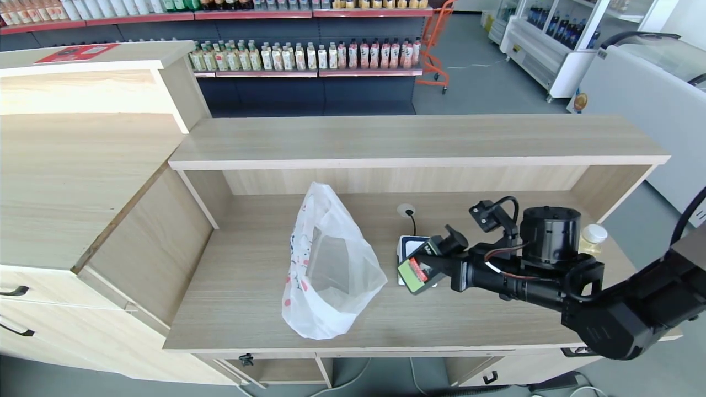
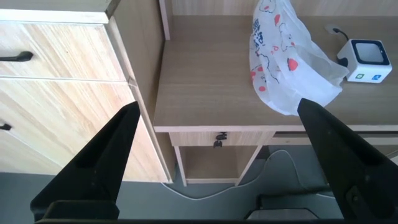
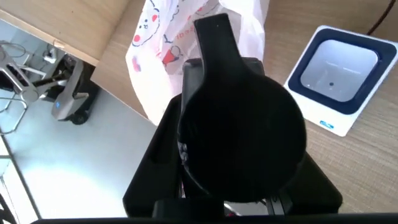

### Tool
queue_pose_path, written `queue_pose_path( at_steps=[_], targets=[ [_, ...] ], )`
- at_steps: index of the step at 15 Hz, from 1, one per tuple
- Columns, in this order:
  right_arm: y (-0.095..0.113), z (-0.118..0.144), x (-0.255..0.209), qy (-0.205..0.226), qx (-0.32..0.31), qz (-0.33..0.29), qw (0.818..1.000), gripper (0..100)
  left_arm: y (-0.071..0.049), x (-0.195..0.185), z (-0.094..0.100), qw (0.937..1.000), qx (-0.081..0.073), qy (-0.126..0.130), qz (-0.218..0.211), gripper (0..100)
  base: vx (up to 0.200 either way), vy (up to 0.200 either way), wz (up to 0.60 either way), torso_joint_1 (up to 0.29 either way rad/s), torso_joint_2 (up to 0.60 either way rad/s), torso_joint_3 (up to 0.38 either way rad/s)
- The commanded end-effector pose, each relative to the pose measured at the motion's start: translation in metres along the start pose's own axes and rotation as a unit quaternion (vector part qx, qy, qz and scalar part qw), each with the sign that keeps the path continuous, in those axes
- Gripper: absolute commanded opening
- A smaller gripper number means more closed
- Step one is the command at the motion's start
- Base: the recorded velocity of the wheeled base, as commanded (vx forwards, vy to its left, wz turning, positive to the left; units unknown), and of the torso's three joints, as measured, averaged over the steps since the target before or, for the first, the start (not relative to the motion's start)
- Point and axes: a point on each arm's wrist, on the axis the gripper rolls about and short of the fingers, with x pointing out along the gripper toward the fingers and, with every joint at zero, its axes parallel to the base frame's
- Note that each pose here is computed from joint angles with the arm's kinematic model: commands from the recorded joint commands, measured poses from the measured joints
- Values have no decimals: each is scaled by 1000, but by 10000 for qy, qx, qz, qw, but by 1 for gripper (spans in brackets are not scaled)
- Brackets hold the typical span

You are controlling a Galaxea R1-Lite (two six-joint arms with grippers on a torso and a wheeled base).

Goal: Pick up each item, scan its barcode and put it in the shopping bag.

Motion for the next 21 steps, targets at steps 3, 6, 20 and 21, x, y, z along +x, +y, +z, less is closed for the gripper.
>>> queue_pose_path(
  at_steps=[3,6,20,21],
  targets=[
    [-9,-28,67,287,-828,257,9958,0,0,0,0,10000,0,-3,1,100,0,0,0,0,0,0],
    [-3,-40,111,179,-1556,495,9864,0,0,0,0,10000,0,-3,1,100,0,0,0,0,0,0],
    [0,-60,179,-233,-2669,754,9605,100,0,0,0,10000,0,-3,1,100,0,0,0,0,0,0],
    [2,-48,175,-289,-2382,750,9679,100,0,0,0,10000,0,-3,1,100,0,0,0,0,0,0]
  ],
)
